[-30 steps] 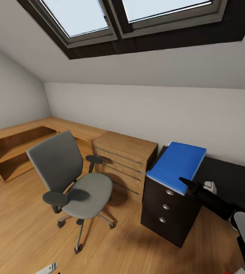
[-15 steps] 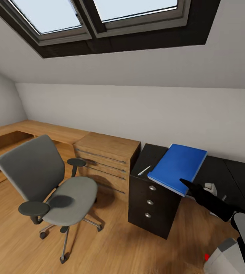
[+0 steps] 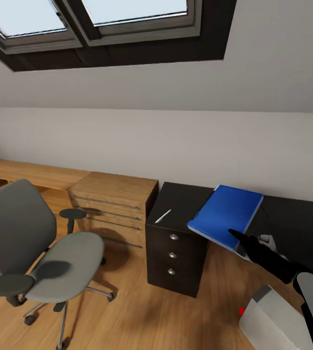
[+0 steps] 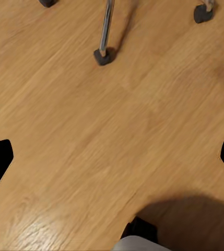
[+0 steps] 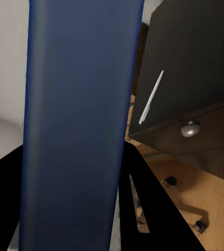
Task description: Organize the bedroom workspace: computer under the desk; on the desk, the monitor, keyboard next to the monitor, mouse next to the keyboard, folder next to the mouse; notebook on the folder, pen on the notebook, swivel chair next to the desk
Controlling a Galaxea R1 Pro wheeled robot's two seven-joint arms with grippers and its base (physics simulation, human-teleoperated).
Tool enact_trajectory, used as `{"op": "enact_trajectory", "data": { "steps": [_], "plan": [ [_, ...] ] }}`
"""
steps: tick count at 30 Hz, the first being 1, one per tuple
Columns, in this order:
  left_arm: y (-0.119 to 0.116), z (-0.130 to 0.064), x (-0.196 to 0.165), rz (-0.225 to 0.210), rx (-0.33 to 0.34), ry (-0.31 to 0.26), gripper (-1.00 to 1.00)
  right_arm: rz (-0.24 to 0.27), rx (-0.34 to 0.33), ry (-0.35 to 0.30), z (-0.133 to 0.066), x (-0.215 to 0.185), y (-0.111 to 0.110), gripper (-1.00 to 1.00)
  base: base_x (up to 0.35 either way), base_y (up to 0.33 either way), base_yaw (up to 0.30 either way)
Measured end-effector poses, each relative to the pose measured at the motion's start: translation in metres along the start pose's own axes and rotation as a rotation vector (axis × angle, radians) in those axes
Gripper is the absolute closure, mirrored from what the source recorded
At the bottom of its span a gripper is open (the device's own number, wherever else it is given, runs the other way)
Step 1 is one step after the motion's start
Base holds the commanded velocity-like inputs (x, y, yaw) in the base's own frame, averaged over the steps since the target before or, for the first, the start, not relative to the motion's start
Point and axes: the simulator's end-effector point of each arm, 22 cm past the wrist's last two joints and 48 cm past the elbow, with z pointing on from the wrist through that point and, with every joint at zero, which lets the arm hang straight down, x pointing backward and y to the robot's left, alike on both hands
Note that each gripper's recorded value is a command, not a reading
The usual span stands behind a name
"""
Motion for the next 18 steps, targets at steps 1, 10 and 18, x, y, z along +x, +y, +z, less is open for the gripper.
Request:
{"op": "enact_trajectory", "data": {
  "steps": [1, 10, 18],
  "plan": [
    [-0.001, 0.0, -0.001, -0.002, 0.0, -0.004, -1.0, 0.0, 0.0, 0.0, 0.0, 0.0, 0.0, 1.0, 0.0, 0.0, -0.299],
    [-0.055, 0.001, -0.051, -0.064, 0.063, -0.117, -1.0, 0.0, 0.004, 0.001, 0.0, 0.0, -0.002, 1.0, 0.0, 0.0, -0.299],
    [-0.057, -0.004, -0.023, -0.051, 0.07, -0.061, -1.0, 0.009, 0.014, 0.006, 0.001, 0.003, -0.007, 1.0, 0.0, 0.0, -0.299]
  ]
}}
